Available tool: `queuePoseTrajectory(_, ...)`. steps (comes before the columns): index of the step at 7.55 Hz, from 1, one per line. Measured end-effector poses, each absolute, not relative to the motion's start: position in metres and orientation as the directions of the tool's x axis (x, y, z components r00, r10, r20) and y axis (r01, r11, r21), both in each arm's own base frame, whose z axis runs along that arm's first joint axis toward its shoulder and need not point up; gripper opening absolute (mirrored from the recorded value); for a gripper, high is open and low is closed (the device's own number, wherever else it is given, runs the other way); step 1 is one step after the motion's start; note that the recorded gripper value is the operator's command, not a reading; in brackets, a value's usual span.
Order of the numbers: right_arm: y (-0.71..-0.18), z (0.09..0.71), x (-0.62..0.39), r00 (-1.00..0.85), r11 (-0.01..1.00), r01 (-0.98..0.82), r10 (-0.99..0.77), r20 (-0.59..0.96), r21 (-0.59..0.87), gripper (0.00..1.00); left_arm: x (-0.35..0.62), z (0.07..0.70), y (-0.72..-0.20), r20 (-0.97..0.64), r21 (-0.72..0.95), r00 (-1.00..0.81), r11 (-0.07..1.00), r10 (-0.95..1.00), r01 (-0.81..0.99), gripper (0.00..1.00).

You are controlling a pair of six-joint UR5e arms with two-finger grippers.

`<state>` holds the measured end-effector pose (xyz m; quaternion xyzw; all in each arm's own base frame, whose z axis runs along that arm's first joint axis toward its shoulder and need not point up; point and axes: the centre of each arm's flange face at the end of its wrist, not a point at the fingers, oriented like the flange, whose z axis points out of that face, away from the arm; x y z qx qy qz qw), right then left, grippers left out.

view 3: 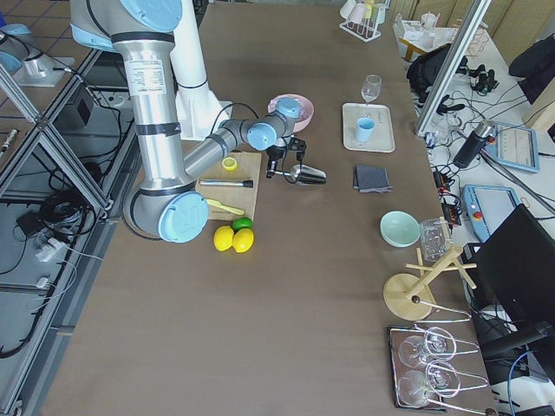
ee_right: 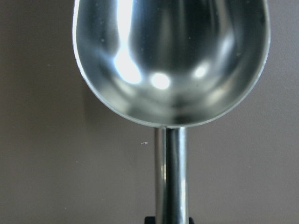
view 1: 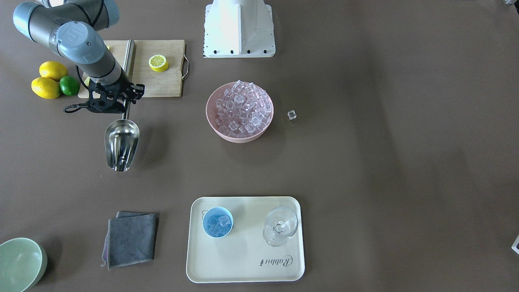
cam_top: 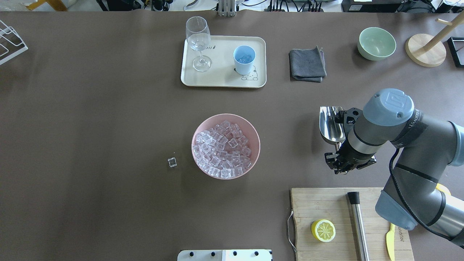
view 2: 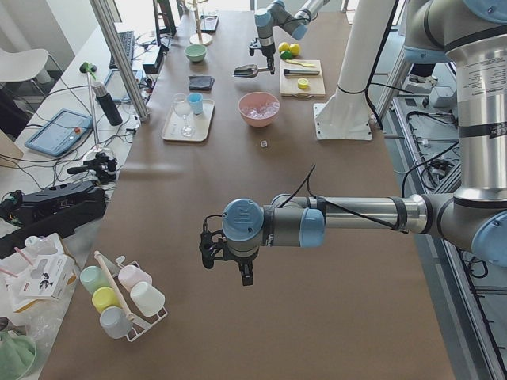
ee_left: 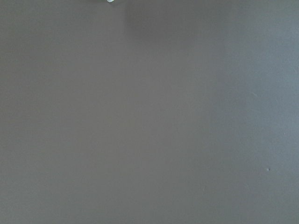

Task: Put ice in cup with scoop
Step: 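Lower the scoop onto the table and open the right gripper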

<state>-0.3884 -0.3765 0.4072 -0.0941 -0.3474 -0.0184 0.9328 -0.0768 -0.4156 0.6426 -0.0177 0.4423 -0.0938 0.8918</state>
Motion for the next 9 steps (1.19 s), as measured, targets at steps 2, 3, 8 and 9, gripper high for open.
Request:
queuePoseTrajectory(2,-0.377,0.412,-0.391,0.763,0.98,0.103,0.03,0.646,-0.168,0.0,-0.077,0.642,-0.415,-0.786,-0.114,0.591,0.982,-0.183,0.152,0.98)
queuePoseTrajectory(3,-0.376,0.413,-0.392,0.764,0.98,0.105,0.03,0.645,-0.169,0.0,-0.077,0.642,-0.415,-0.785,-0.115,0.591,0.982,-0.184,0.153,0.98)
queuePoseTrajectory(8,-0.375,0.418,-0.398,0.768,0.978,0.112,0.026,0.639,-0.175,0.0,-0.077,0.642,-0.415,-0.784,-0.124,0.591,0.981,-0.19,0.152,0.98)
queuePoseTrajectory(9,-0.376,0.423,-0.402,0.76,0.98,0.114,0.022,0.65,-0.166,0.87,-0.077,0.641,-0.415,-0.784,-0.122,0.591,0.981,-0.189,0.152,0.98)
